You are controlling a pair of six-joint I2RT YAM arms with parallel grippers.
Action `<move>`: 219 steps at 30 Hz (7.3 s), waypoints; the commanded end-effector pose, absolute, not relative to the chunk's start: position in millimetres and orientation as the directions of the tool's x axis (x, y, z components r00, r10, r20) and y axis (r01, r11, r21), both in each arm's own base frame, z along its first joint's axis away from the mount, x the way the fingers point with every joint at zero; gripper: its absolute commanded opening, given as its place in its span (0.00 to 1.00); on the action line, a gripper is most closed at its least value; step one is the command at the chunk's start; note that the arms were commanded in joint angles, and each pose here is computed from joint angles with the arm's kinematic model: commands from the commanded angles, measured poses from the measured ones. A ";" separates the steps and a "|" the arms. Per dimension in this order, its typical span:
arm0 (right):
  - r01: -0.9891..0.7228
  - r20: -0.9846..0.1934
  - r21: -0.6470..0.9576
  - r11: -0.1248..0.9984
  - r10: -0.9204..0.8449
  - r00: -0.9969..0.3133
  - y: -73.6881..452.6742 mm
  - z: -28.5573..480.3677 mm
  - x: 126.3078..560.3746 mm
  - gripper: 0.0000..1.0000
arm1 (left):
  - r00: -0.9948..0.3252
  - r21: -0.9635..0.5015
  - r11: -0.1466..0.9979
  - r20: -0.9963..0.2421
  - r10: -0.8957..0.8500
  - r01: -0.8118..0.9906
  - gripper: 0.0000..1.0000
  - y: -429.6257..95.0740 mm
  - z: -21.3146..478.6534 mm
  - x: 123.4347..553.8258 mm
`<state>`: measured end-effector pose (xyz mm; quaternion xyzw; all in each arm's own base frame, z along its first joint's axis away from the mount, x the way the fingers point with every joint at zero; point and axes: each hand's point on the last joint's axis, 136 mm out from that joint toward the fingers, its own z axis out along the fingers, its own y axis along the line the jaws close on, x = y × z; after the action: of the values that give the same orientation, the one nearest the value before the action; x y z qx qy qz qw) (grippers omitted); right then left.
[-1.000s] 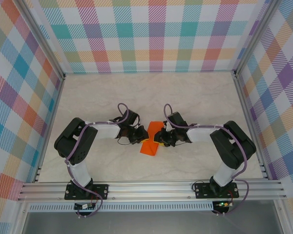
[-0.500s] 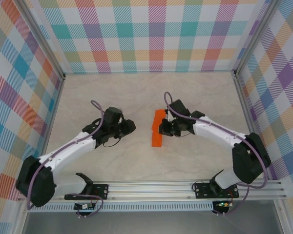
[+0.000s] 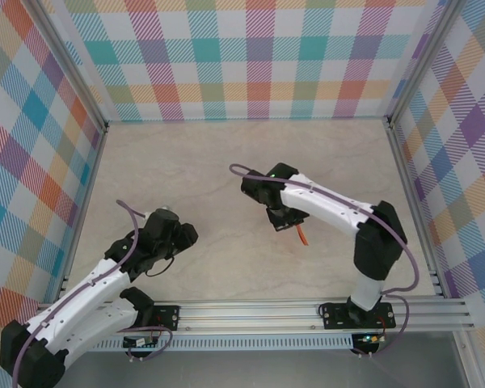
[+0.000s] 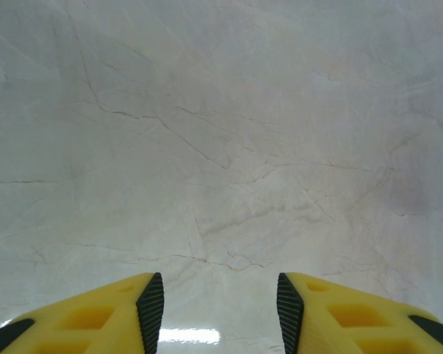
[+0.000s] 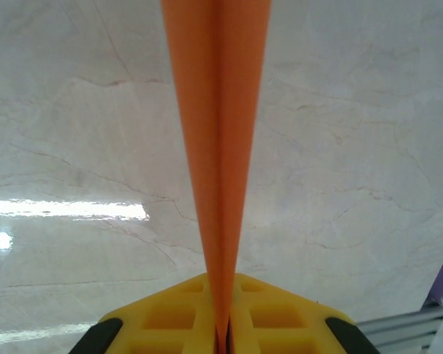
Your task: Fold a paper plane with a square sheet of paper (pick it up from the middle)
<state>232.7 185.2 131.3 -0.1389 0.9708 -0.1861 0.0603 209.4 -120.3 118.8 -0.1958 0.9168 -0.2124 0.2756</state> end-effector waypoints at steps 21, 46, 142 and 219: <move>-0.199 -0.195 0.434 0.878 -0.124 -0.973 317.2 107.9 231.6 0.57 | -0.878 -0.654 0.749 -0.294 -0.379 -0.104 0.52 -164.1 110.9 186.9; 0.026 -0.022 0.700 0.714 0.058 -0.998 270.9 50.6 241.5 0.51 | -0.851 -0.313 0.867 -0.483 0.206 0.388 0.55 -264.4 89.3 196.7; -0.115 0.022 0.582 0.805 -0.157 -0.987 275.6 14.6 280.8 0.17 | -0.821 -0.508 0.646 -0.394 0.413 0.569 0.02 -309.6 61.0 192.3; -0.101 -0.010 0.578 0.810 -0.117 -0.993 275.8 29.6 279.9 0.23 | -0.884 -0.429 0.779 -0.314 0.347 0.458 0.06 -282.7 12.7 217.5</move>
<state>283.3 278.1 20.0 -0.0599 0.9488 0.3092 -0.0236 216.8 -288.8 20.0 0.2237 0.9317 -0.2617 0.1161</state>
